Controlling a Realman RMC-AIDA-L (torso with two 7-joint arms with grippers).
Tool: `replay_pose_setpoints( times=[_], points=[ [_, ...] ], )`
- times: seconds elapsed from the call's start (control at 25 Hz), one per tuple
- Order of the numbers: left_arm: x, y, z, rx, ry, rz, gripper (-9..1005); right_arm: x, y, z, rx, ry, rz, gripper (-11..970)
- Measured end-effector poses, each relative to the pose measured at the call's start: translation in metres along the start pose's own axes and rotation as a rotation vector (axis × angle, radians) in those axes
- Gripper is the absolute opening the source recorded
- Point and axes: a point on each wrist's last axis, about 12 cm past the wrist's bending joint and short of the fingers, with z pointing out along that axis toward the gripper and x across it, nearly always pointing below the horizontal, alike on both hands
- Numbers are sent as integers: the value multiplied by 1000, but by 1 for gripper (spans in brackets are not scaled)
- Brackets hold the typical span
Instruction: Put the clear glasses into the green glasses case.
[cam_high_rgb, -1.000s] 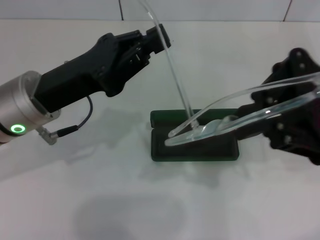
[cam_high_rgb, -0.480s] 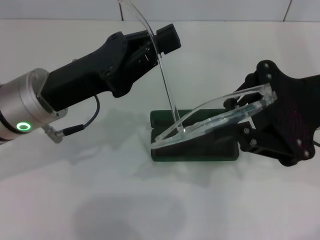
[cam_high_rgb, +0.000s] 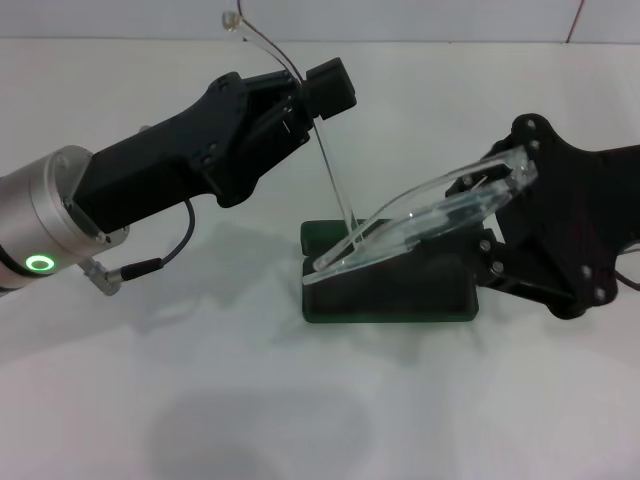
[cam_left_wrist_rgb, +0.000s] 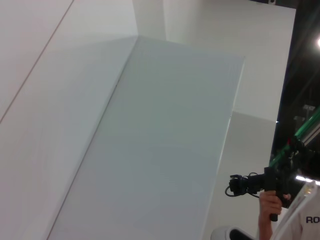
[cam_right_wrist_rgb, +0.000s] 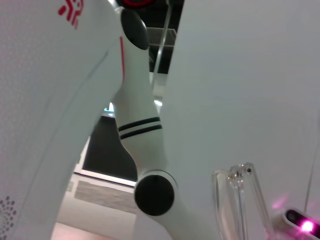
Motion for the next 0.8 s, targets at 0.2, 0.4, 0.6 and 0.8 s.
replay_pose_setpoints(
  times=[0.2, 0.4, 0.6, 0.8],
  points=[
    [3, -1, 1, 11, 14, -10, 66, 6, 0, -2, 43, 8, 11, 52],
    [3, -2, 1, 14, 17, -11, 67, 13, -5, -1, 98, 22, 24, 52],
    [4, -2, 1, 13, 18, -16, 67, 14, -5, 0, 96, 24, 29, 52],
    [5, -3, -2, 1, 9, -16, 67, 10, -2, 1, 55, -9, 28, 52]
  ],
)
